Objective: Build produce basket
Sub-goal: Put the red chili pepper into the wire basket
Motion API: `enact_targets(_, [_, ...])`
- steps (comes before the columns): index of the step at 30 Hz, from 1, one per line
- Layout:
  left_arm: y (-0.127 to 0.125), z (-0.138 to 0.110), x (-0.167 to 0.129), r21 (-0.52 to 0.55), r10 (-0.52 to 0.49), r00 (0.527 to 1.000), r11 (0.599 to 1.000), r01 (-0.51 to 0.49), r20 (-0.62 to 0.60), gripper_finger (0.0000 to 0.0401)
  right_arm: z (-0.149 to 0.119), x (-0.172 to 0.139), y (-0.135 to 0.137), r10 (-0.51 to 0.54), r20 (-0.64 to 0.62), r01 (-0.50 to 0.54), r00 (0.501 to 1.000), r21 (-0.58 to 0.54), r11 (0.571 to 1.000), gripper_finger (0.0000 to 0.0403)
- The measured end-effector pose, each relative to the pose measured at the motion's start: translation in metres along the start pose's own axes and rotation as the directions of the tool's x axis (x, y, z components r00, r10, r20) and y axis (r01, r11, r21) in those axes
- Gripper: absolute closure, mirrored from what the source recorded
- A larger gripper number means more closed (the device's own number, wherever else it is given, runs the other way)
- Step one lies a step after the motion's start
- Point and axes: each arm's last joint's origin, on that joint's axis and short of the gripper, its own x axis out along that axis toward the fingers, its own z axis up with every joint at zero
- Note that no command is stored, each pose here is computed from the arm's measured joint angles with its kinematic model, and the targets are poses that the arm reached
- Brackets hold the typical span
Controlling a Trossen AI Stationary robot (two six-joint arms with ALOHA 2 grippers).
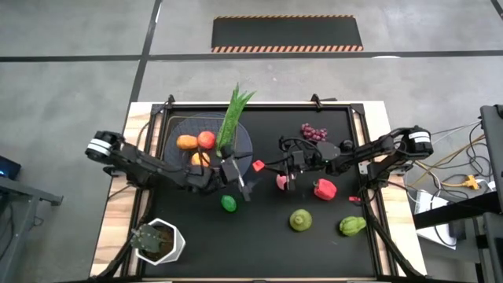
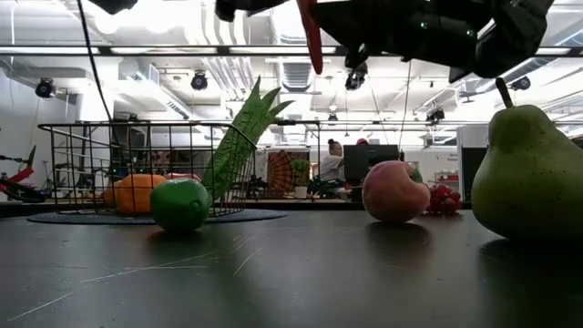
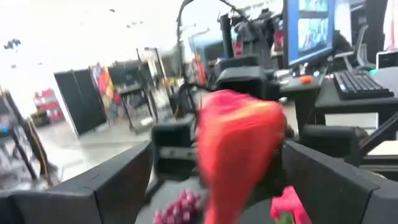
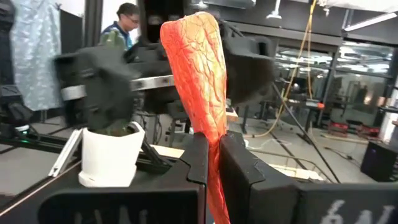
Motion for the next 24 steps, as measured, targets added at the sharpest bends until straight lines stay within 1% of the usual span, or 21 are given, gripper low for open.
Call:
enact_targets(2, [-0.0050, -0.0026, 0.0011, 0.034, -0.003, 0.999, 0.999, 0.001, 0.035, 0.0073, -0.0004, 0.0000, -0.0003, -0.005, -0.004, 0.005, 1.000, 0.000, 1.000, 0.0390])
enact_targets(4, [-0.0068, -0.0033, 0.0022, 0.032, 0.005, 0.998, 0.999, -0.007, 0.065, 0.0086, -0.0005, -0.0001, 0.0000, -0.004, -0.005, 0.004, 1.000, 0.000, 1.000, 0.0390])
enact_targets(8, [-0.0060, -0.0030, 0.0024, 0.028, 0.010, 0.997, 1.000, -0.012, 0.070, 0.0133, -0.0019, -0.0001, 0.0000, -0.003, -0.019, 0.003, 1.000, 0.003, 1.000, 0.0390])
enact_targets(11, [-0.0045, -0.0004, 0.0015, 0.020, 0.013, 0.997, 1.000, -0.015, 0.077, 0.0187, -0.0034, -0.0003, -0.0004, -0.004, -0.032, 0.004, 0.999, 0.004, 1.000, 0.0390])
enact_targets(16, [-0.0039, -0.0002, 0.0017, 0.019, 0.022, 0.997, 1.000, -0.024, 0.075, 0.0303, -0.0049, -0.0004, -0.0001, -0.002, -0.046, 0.002, 0.999, -0.007, 1.000, 0.0383])
enact_targets(18, [-0.0035, -0.0010, 0.0016, 0.020, 0.025, 0.997, 0.999, -0.027, 0.072, 0.0342, -0.0050, -0.0004, -0.0001, -0.003, -0.048, 0.002, 0.999, -0.002, 1.000, 0.0367])
enact_targets(21, [-0.0037, -0.0016, 0.0014, 0.023, 0.025, 0.997, 0.999, -0.027, 0.068, 0.0346, -0.0053, -0.0004, -0.0006, -0.024, -0.054, 0.025, 0.998, 0.015, 1.000, 0.0327])
enact_targets(24, [-0.0030, -0.0021, 0.0016, 0.024, 0.043, 0.997, 0.999, -0.045, 0.059, 0.0346, -0.0056, -0.0007, -0.0020, -0.067, -0.066, 0.069, 0.996, 0.016, 0.998, 0.0276])
